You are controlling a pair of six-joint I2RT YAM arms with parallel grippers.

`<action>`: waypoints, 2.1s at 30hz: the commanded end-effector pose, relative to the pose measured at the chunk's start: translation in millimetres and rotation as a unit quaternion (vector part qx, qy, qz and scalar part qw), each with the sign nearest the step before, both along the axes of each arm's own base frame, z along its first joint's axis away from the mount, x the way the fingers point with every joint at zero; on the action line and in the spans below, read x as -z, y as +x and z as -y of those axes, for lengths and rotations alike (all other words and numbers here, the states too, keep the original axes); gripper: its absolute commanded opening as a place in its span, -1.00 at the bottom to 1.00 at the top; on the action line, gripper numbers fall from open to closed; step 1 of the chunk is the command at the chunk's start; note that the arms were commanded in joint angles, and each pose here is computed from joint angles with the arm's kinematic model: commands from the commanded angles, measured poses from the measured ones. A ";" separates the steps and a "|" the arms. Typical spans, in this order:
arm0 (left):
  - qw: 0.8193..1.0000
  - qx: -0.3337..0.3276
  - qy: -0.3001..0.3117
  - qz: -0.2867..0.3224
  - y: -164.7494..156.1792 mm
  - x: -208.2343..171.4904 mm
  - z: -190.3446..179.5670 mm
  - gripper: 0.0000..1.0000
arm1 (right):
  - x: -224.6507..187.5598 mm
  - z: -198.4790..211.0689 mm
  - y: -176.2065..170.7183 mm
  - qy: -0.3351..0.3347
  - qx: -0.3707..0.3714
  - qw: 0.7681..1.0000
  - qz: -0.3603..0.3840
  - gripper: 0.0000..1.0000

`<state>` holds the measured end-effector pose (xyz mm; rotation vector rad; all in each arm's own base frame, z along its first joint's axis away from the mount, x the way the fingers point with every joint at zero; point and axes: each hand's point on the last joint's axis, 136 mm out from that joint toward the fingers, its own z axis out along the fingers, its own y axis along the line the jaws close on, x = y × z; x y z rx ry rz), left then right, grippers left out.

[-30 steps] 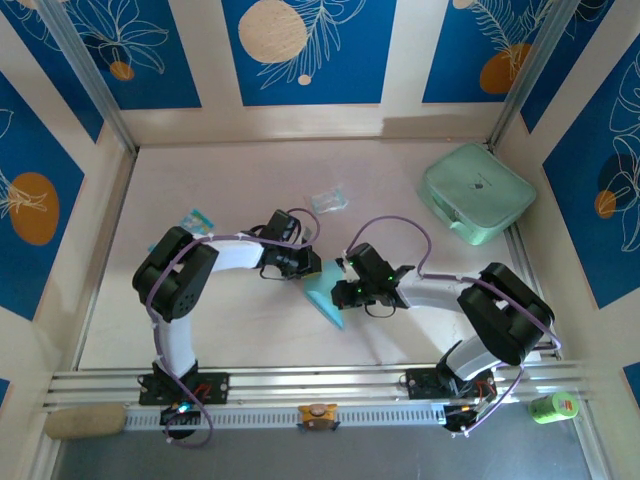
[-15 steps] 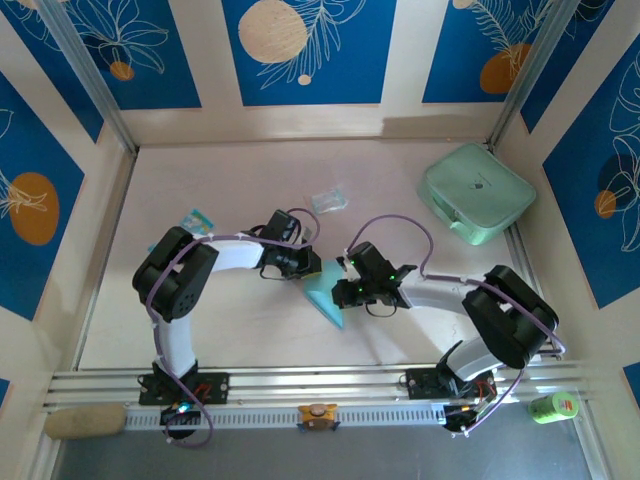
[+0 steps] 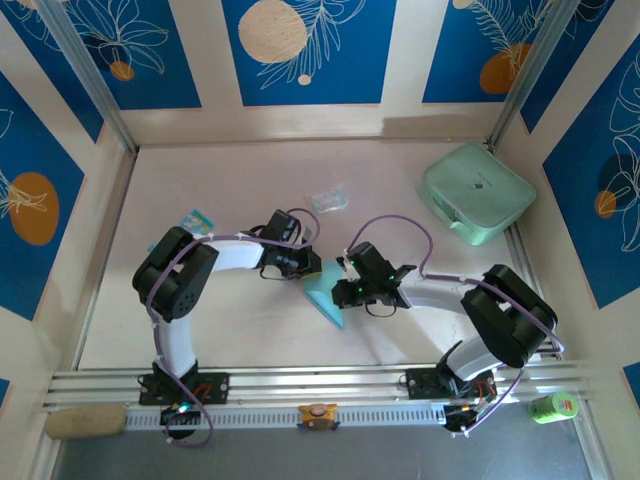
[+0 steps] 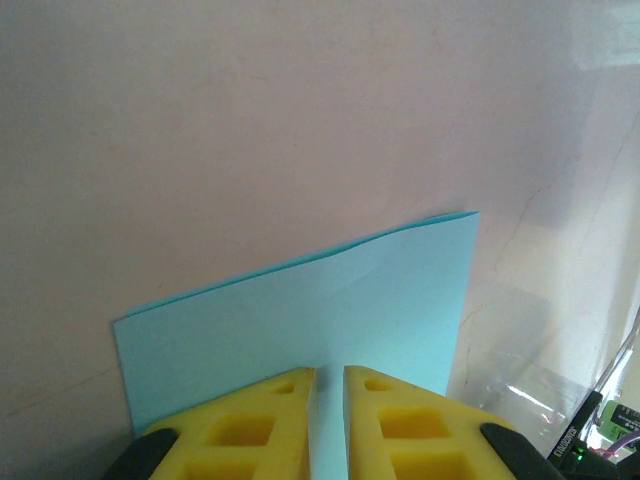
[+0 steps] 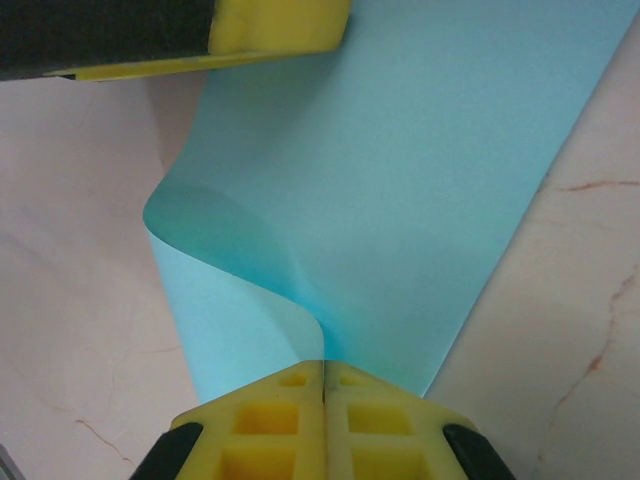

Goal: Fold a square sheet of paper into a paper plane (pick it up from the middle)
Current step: Third fold the triangle at the center of the table.

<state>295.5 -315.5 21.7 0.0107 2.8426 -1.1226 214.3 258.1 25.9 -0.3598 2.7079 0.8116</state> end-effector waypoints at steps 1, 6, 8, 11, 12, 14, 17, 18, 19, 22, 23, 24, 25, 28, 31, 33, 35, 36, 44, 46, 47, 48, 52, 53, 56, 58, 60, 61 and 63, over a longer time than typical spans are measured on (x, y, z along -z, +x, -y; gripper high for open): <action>1.000 -0.001 0.016 -0.017 -9.6 13.0 -4.1 -0.70 | 6.9 1.3 -7.6 0.001 -0.003 1.000 -0.020 -0.92; 1.000 -0.001 0.016 -0.017 -9.5 12.9 -4.0 -0.70 | 9.9 0.1 -8.7 0.001 -0.003 1.000 -0.027 -0.92; 1.000 -0.001 0.017 -0.017 -9.8 13.5 -4.5 -0.69 | 10.4 -0.1 -9.2 -0.001 -0.002 1.000 -0.027 -0.93; 1.000 -0.001 0.016 -0.016 -9.3 13.1 -4.2 -0.70 | 12.3 1.3 -9.8 -0.004 0.000 1.000 -0.028 -0.92; 1.000 -0.001 0.016 -0.017 -9.5 12.9 -4.2 -0.70 | 13.0 2.2 -10.0 -0.007 0.002 1.000 -0.029 -0.92; 1.000 -0.001 0.015 -0.018 -9.8 13.3 -4.1 -0.70 | 13.8 3.4 -10.9 -0.008 0.003 1.000 -0.029 -0.92; 1.000 -0.002 0.016 -0.018 -9.9 13.3 -4.2 -0.70 | 14.5 4.8 -12.1 -0.011 0.006 0.999 -0.031 -0.92; 1.000 -0.002 0.015 -0.017 -9.9 13.2 -4.2 -0.70 | 14.6 5.0 -12.1 -0.011 0.006 0.999 -0.029 -0.93; 1.000 -0.003 0.015 -0.018 -9.8 13.4 -4.3 -0.69 | 15.0 5.1 -12.6 -0.011 0.006 0.999 -0.030 -0.92; 1.000 -0.003 0.015 -0.018 -9.4 13.4 -4.1 -0.70 | 15.4 3.8 -13.1 -0.009 0.003 0.999 -0.032 -0.92; 1.000 -0.002 0.015 -0.018 -9.7 13.7 -4.2 -0.69 | 16.1 3.6 -13.4 -0.010 0.003 0.999 -0.032 -0.92; 1.000 -0.003 0.015 -0.018 -9.7 13.5 -4.2 -0.70 | 16.5 3.3 -13.2 -0.009 0.003 0.999 -0.033 -0.93; 1.000 -0.003 0.015 -0.018 -9.7 13.2 -4.1 -0.70 | 17.1 3.2 -13.0 -0.009 0.003 0.999 -0.033 -0.92; 1.000 -0.002 0.015 -0.018 -9.9 13.3 -4.1 -0.70 | 18.2 1.5 -13.2 -0.008 0.001 0.999 -0.035 -0.93; 1.000 -0.002 0.015 -0.018 -9.6 13.2 -4.0 -0.70 | 18.7 0.9 -12.9 -0.010 -0.001 0.999 -0.036 -0.92; 1.000 -0.003 0.015 -0.018 -9.5 13.5 -4.0 -0.70 | 18.8 1.0 -12.7 -0.011 -0.001 0.999 -0.036 -0.92; 1.000 -0.002 0.015 -0.017 -9.6 13.6 -4.0 -0.69 | 19.5 1.9 -13.0 -0.013 0.000 0.999 -0.037 -0.93; 1.000 -0.001 0.015 -0.016 -8.8 12.4 -3.5 -0.69 | 19.8 2.1 -13.3 -0.014 -0.001 0.999 -0.037 -0.93; 1.000 0.013 0.006 0.011 -0.8 -9.0 2.3 -0.61 | 21.0 2.6 -13.4 -0.016 0.003 0.999 -0.041 -0.93; 1.000 0.017 0.008 0.021 2.2 -17.0 3.0 -0.56 | 21.3 2.5 -13.1 -0.017 0.003 0.999 -0.042 -0.93; 0.999 0.016 0.010 0.025 3.5 -20.2 2.3 -0.51 | 21.3 2.6 -12.9 -0.018 0.004 0.999 -0.043 -0.93; 0.999 0.016 0.012 0.032 4.4 -25.1 1.3 -0.46 | 21.7 2.3 -13.0 -0.018 0.004 0.999 -0.044 -0.93; 0.998 0.008 0.007 0.058 2.6 -45.5 -4.5 -0.39 | 23.1 2.8 -11.7 -0.023 0.012 0.998 -0.049 -0.93; 0.998 0.006 0.004 0.060 0.5 -48.9 -6.1 -0.44 | 23.1 2.5 -11.6 -0.022 0.013 0.998 -0.050 -0.93; 0.998 -0.004 -0.018 0.054 -10.2 -55.2 -8.2 -0.59 | 24.0 2.3 -10.2 -0.022 0.021 0.998 -0.054 -0.94; 0.998 -0.010 -0.040 0.048 -18.9 -58.1 -7.3 -0.66 | 23.7 2.1 -9.4 -0.021 0.027 0.998 -0.056 -0.94; 0.998 -0.016 -0.050 0.038 -27.2 -56.7 -7.6 -0.71 | 22.9 2.2 -8.4 -0.020 0.033 0.998 -0.056 -0.94; 0.998 -0.017 -0.057 0.032 -32.0 -55.8 -6.7 -0.73 | 22.7 2.4 -8.0 -0.020 0.035 0.998 -0.055 -0.94; 0.997 -0.017 -0.076 0.024 -41.0 -55.5 -1.6 -0.76 | 22.2 3.6 -6.8 -0.022 0.040 0.997 -0.056 -0.94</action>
